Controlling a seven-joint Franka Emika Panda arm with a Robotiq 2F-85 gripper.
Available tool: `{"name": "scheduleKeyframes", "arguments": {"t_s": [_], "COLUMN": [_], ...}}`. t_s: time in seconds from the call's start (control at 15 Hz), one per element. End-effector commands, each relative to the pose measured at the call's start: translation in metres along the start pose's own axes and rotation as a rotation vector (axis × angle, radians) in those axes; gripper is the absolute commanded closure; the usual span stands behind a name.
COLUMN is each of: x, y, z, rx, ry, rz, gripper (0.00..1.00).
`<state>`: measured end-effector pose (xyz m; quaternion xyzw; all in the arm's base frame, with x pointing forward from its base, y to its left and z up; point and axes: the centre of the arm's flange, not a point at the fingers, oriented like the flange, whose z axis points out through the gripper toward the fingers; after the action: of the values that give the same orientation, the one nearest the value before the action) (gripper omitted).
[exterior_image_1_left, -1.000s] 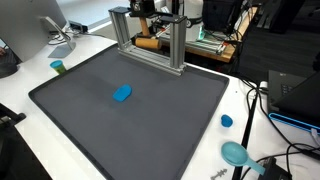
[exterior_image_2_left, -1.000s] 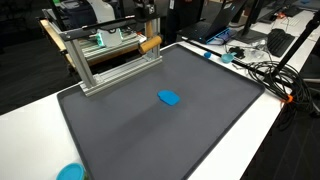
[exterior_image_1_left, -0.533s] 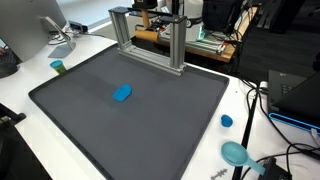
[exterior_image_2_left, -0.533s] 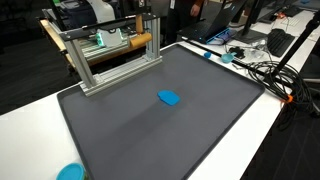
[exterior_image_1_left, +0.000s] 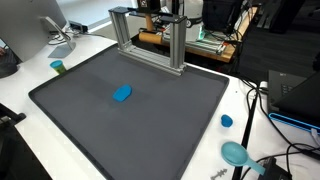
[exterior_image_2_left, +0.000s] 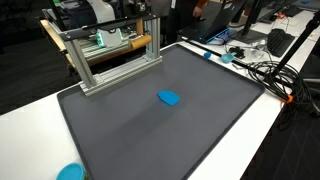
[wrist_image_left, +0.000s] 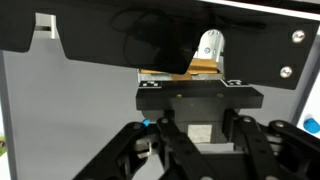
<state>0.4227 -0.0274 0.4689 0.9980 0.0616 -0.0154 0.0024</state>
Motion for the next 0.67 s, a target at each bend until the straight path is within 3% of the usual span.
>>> {"name": "scheduleKeyframes", "arguments": {"t_s": [0.0, 0.6], "x": [-0.015, -0.039], "y": [-0.005, -0.011], "z": [0.001, 0.004], "rx": [0.015, 0.046], "ry": [0.000, -0.009], "rz": [0.018, 0.055], "gripper": [0.78, 0.78]}}
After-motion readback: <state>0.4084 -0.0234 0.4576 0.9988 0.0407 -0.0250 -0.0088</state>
